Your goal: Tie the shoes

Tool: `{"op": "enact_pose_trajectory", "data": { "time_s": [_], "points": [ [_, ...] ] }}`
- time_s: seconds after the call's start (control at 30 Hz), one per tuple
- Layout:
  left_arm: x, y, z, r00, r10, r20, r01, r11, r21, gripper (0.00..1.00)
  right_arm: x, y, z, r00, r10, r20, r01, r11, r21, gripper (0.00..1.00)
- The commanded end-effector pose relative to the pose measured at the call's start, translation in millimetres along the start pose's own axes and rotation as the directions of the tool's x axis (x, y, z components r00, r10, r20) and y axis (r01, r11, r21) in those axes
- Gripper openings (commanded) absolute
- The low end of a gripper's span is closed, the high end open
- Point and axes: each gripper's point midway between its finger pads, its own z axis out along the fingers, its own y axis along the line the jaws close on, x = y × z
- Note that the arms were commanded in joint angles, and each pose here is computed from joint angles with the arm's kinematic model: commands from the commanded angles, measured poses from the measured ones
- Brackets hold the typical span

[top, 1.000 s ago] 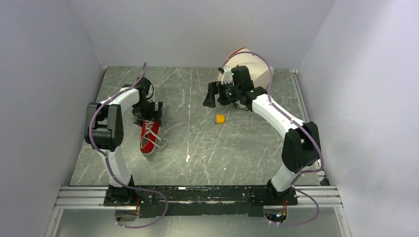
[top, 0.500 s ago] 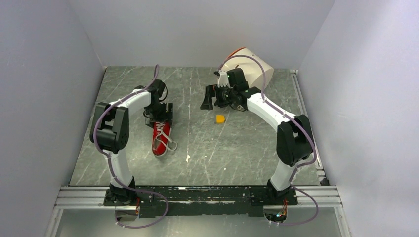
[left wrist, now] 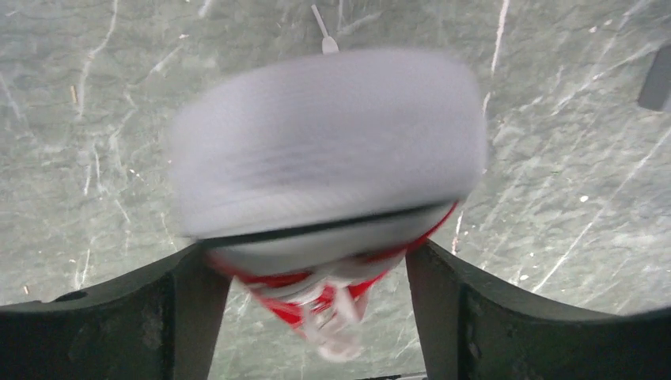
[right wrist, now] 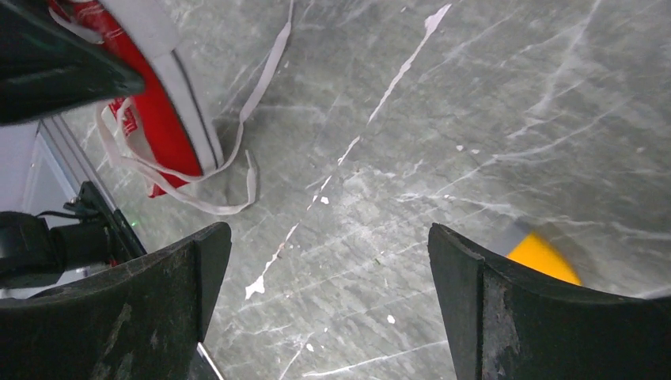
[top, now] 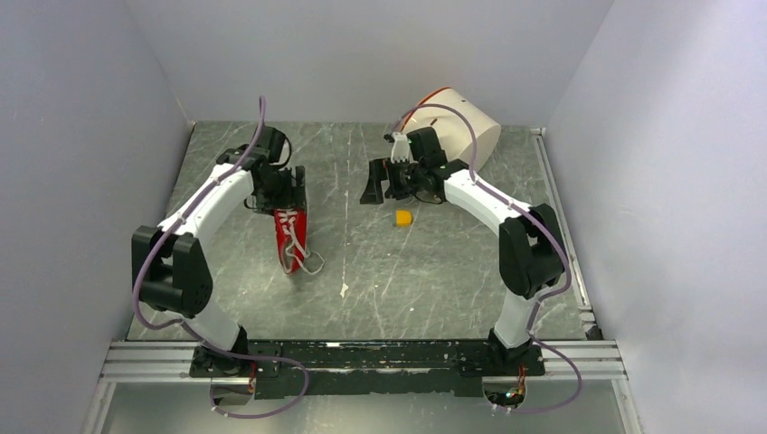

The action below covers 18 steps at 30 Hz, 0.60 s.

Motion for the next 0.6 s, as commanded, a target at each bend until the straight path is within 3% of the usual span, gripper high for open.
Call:
{"op": "enact_pose_trajectory", "data": {
  "time_s": [0.0, 0.2, 0.27, 0.43, 0.57],
  "points": [
    [-24, -5, -42, 0.992, 0.004, 0.123, -0.007, 1.0, 0.022, 0.35, 6, 17, 16, 1.0, 0.005, -0.022, -0.007, 0.997, -0.083, 0.99],
    [-28, -8, -68, 0.974, -0.026, 0.225, 0.012, 0.998, 0.061, 0.33, 27, 33, 36, 0.993, 0.067, -0.094, -0.084, 0.978, -0.19, 0.95],
    [-22, -6, -64, 0.979, -0.021, 0.204, 0.01, 0.998, 0.057, 0.37, 30, 36, 41, 0.991, 0.084, -0.109, -0.105, 0.973, -0.204, 0.94],
    [-4, 2, -35, 0.995, 0.012, 0.101, -0.014, 1.0, 0.016, 0.79, 33, 34, 37, 0.988, 0.09, -0.125, -0.109, 0.982, -0.156, 0.93],
    [-4, 15, -19, 0.998, 0.031, 0.056, -0.028, 0.998, -0.054, 0.89, 37, 36, 30, 0.986, 0.109, -0.125, -0.127, 0.981, -0.146, 0.93]
  ]
}}
